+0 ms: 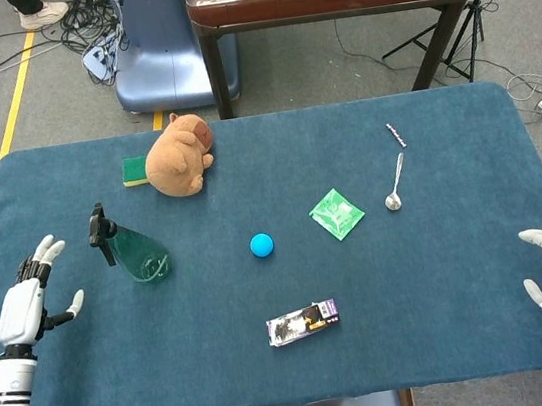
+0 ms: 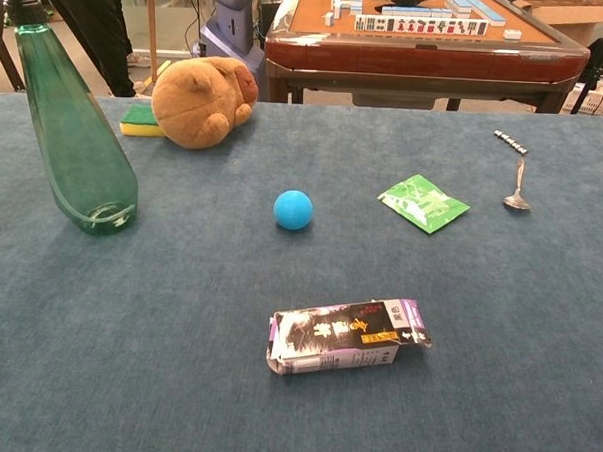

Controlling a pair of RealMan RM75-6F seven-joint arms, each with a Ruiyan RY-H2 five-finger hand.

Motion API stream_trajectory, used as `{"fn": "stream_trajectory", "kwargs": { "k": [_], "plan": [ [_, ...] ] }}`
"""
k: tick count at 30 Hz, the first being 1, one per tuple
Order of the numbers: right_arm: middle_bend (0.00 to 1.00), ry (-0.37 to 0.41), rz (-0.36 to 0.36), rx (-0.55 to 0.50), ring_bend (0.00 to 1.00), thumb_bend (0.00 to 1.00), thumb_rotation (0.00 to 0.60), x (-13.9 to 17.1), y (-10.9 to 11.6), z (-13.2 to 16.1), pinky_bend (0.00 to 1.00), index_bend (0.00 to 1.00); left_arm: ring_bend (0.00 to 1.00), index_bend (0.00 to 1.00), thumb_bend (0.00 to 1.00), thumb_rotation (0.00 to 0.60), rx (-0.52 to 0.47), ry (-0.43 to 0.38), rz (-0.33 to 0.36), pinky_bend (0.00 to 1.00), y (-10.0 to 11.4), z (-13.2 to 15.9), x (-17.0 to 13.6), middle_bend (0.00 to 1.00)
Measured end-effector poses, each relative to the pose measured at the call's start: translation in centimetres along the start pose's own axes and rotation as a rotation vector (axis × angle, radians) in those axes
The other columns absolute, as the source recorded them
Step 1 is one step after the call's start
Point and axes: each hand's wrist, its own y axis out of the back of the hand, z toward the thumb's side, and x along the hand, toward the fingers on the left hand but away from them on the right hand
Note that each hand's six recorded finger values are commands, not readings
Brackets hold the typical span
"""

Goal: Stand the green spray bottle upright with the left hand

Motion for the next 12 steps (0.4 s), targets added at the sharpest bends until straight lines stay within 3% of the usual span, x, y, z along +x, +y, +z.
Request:
{"fn": "stream_trajectory", "kwargs": {
  "k": [5,12],
  "plan": [
    [0.26,0.011,0.007,-0.006,0.13,0.33,0.6,0.0,-0.2,0.2,0.19,0.25,0.0,0.11,0.39,0.6,0.137,0.05,0.052,0.0,0.7,-0.8,-2.7,0.0],
    [0.26,0.03,0.014,-0.016,0.13,0.33,0.6,-0.2,-0.5,0.6,0.19,0.25,0.0,0.11,0.39,0.6,0.179,0.044,0.084,0.0,0.9,-0.3,-5.8,0.0]
  ]
}}
